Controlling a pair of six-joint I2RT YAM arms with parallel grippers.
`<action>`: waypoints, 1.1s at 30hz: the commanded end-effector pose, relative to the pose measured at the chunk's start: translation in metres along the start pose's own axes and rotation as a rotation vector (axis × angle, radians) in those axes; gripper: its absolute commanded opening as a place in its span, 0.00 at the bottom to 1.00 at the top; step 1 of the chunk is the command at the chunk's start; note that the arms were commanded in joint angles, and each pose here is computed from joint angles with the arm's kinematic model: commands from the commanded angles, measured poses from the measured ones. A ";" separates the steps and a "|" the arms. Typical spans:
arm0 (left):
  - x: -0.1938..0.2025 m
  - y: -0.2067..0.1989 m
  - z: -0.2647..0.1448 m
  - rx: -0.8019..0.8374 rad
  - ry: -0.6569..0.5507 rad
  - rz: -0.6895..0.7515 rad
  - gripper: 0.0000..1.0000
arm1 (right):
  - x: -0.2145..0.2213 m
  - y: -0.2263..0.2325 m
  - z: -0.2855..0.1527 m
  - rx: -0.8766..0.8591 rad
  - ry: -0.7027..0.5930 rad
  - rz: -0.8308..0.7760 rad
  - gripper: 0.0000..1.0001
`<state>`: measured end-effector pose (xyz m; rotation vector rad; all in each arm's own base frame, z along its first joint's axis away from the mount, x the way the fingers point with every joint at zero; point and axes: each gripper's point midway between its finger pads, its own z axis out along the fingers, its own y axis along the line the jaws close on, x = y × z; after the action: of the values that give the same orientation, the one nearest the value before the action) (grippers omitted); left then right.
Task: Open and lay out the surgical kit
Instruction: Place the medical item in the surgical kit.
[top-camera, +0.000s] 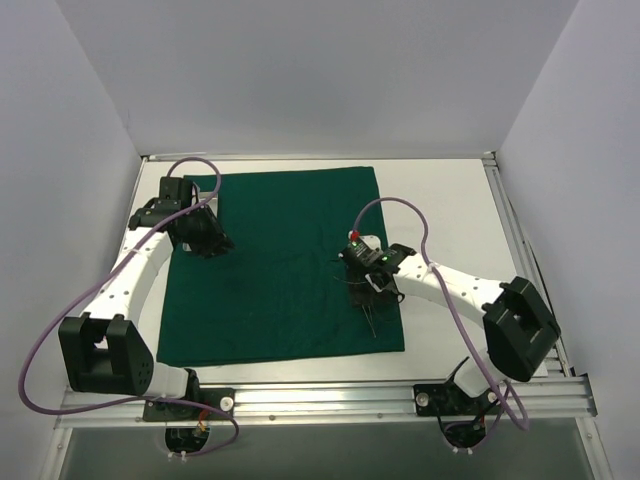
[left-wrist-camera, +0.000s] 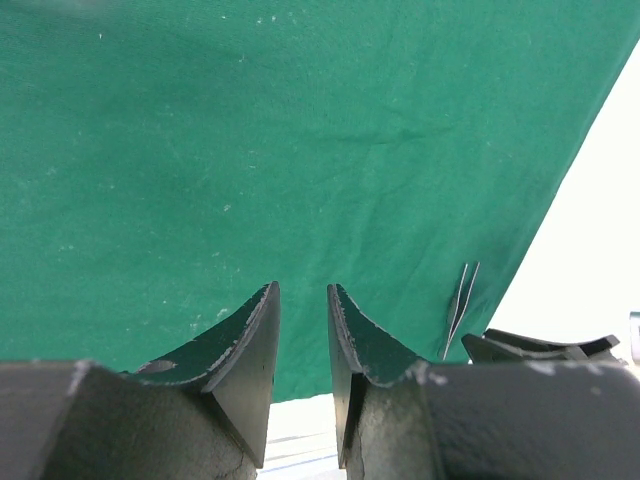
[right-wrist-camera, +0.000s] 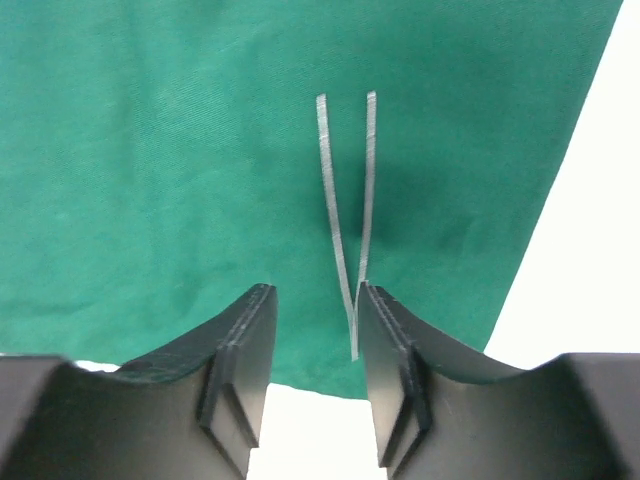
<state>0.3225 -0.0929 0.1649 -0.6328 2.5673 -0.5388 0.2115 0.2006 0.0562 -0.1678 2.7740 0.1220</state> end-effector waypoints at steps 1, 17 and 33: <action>-0.020 -0.015 -0.006 0.051 -0.056 0.028 0.35 | -0.009 -0.014 0.002 0.086 0.006 -0.046 0.41; -0.023 -0.017 0.000 0.060 -0.050 0.023 0.35 | -0.040 0.003 0.035 0.048 0.050 -0.114 0.00; -0.030 -0.017 0.004 0.053 -0.048 0.015 0.34 | -0.033 -0.002 0.058 0.030 0.113 -0.098 0.00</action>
<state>0.3362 -0.0915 0.1585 -0.6477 2.5771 -0.5437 0.2648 0.2118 0.0170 -0.2965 2.8457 0.0636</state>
